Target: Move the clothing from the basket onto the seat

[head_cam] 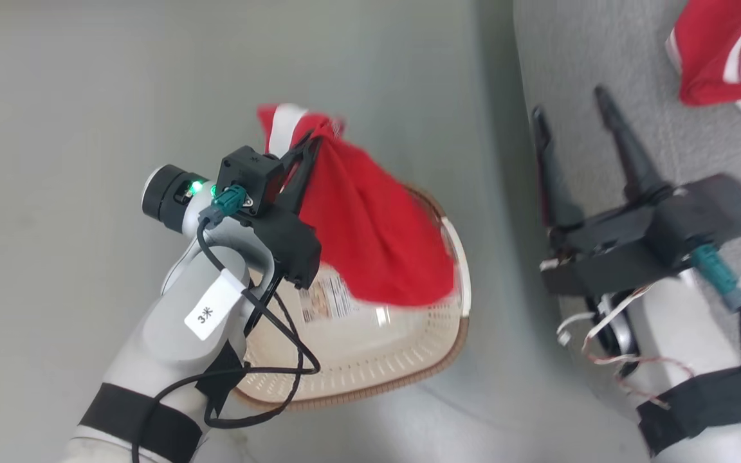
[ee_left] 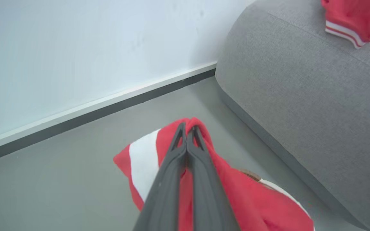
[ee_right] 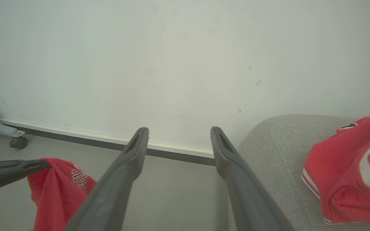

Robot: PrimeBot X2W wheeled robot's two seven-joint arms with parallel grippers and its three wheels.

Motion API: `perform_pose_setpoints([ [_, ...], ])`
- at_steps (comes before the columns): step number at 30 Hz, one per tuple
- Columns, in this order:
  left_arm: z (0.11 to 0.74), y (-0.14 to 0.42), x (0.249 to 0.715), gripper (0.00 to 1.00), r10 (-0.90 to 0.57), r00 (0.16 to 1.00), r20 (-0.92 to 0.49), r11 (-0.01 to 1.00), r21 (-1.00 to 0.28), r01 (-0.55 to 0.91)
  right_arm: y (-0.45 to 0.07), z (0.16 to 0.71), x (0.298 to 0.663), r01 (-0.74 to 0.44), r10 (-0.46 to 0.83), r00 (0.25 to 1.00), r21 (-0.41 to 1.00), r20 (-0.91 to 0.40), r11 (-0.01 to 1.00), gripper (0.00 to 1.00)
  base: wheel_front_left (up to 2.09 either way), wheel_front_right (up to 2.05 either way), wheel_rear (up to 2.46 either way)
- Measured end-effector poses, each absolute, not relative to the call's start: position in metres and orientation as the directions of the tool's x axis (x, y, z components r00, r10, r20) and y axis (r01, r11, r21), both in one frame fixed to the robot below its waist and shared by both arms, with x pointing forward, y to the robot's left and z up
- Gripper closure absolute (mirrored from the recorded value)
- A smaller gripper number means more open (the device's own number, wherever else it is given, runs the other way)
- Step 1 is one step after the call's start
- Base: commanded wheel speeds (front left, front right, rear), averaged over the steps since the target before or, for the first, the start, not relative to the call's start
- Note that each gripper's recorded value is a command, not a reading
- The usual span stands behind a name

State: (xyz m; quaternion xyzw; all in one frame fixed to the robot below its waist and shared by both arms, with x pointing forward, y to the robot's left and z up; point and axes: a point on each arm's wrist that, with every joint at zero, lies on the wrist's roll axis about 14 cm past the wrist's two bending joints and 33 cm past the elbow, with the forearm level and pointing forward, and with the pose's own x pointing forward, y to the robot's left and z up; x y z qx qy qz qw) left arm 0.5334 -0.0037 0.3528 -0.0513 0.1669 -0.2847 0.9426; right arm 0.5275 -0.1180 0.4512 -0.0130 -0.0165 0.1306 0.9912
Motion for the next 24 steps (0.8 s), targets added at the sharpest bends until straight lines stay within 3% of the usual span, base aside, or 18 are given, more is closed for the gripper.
perform_pose_setpoints([
  [11,0.447,0.005,0.538,1.00,-0.526,0.842,-0.116,0.847,-0.156,0.508,-0.093,0.486,0.498,-0.325,0.326,0.943,-0.020,0.061,0.945,0.00,0.00,0.00,0.00],
  [24,0.549,-0.008,0.513,1.00,-0.561,0.825,0.073,0.819,-0.097,0.566,-0.080,0.522,0.460,-0.376,0.379,0.921,-0.052,0.092,0.925,0.00,0.00,0.00,0.00],
])
